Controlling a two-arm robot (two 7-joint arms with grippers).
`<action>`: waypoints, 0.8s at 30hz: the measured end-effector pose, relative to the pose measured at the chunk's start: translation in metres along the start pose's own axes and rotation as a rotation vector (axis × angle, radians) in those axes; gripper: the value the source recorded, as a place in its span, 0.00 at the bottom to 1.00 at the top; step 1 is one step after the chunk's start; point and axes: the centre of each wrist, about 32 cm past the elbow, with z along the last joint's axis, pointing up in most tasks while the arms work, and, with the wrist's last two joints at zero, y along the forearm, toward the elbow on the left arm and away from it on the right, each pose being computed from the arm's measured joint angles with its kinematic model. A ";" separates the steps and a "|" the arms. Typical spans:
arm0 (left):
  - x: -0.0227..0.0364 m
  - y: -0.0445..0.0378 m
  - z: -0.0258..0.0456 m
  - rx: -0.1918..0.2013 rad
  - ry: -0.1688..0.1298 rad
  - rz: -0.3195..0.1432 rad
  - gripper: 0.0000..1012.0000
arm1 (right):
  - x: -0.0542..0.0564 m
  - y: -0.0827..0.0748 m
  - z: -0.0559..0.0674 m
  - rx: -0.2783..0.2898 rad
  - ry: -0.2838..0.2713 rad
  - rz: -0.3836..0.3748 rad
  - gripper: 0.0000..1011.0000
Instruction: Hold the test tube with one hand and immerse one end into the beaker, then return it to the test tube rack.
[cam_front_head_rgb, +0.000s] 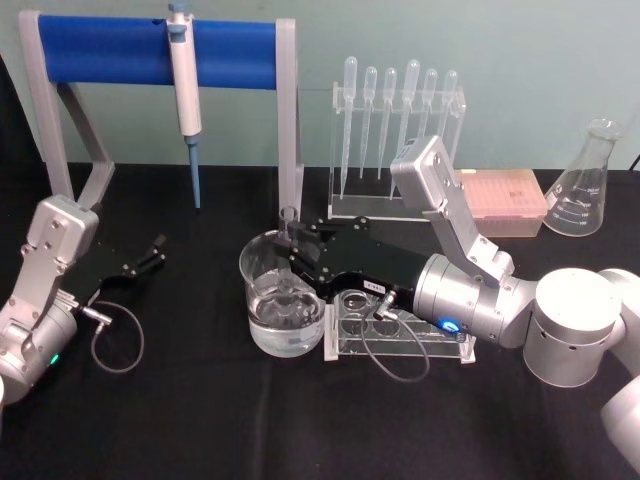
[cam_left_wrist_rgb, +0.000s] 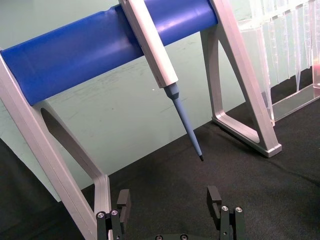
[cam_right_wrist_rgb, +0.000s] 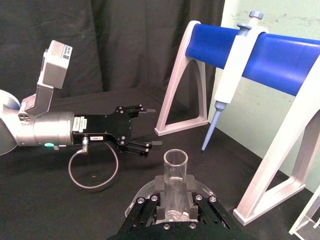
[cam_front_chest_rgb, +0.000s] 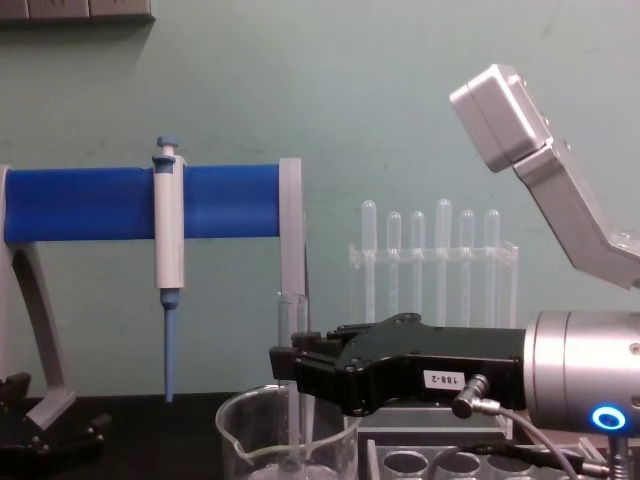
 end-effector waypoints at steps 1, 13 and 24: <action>0.0000 0.0000 0.0000 0.000 0.000 0.000 0.99 | 0.000 0.000 0.000 0.000 0.000 0.000 0.24; 0.0000 0.0000 0.0000 0.000 0.000 0.000 0.99 | 0.000 0.000 0.000 0.000 0.000 0.000 0.24; 0.0000 0.0000 0.0000 0.000 0.000 0.000 0.99 | 0.000 0.000 0.000 0.000 0.000 0.000 0.24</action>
